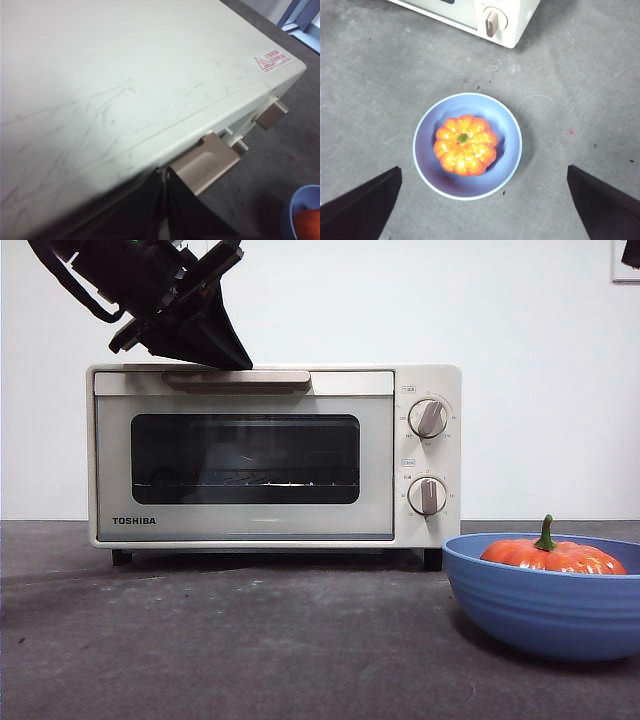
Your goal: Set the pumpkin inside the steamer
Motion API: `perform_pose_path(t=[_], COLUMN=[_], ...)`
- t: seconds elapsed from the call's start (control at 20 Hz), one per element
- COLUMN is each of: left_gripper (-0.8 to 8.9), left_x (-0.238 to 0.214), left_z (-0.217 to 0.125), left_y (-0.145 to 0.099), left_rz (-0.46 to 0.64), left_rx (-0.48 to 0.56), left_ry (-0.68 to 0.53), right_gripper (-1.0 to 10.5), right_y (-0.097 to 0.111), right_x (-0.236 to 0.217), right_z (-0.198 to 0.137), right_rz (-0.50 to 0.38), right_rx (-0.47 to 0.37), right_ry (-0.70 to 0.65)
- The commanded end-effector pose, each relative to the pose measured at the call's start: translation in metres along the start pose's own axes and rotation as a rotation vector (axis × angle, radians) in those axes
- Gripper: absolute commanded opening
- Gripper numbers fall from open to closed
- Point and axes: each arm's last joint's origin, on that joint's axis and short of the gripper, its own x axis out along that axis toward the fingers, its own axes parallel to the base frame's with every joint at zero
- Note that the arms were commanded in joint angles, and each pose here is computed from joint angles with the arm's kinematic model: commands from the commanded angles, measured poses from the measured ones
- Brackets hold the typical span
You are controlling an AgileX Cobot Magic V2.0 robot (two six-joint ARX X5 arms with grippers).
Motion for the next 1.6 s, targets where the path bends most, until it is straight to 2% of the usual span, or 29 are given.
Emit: perform_pose_path(t=[0.05, 0.5, 0.85, 1.3, 1.6], left_gripper=[0.14, 0.14, 0.14, 0.14, 0.14], left_x=[0.010, 0.011, 0.006, 0.002, -0.003], left_z=[-0.004, -0.027, -0.051, -0.062, -0.058], left_y=[-0.001, -0.019, -0.036, -0.050, -0.052], left_rz=[-0.007, -0.051, -0.082, -0.106, -0.109], left_rx=[0.001, -0.001, -0.045, -0.055, -0.049], left_ry=[0.045, 0.279, 0.529, 0.651, 0.628], right_gripper=[5.5, 5.5, 5.5, 5.5, 5.5], right_y=[0.001, 0.001, 0.001, 0.001, 0.001], right_x=[-0.006, -0.007, -0.007, -0.007, -0.001], right_z=[0.001, 0.001, 0.001, 0.002, 0.004], right_rz=[0.003, 0.004, 0.004, 0.008, 0.005], right_rx=[0.009, 0.007, 0.004, 0.003, 0.030], right_ry=[-0.023, -0.031, -0.035, -0.035, -0.007])
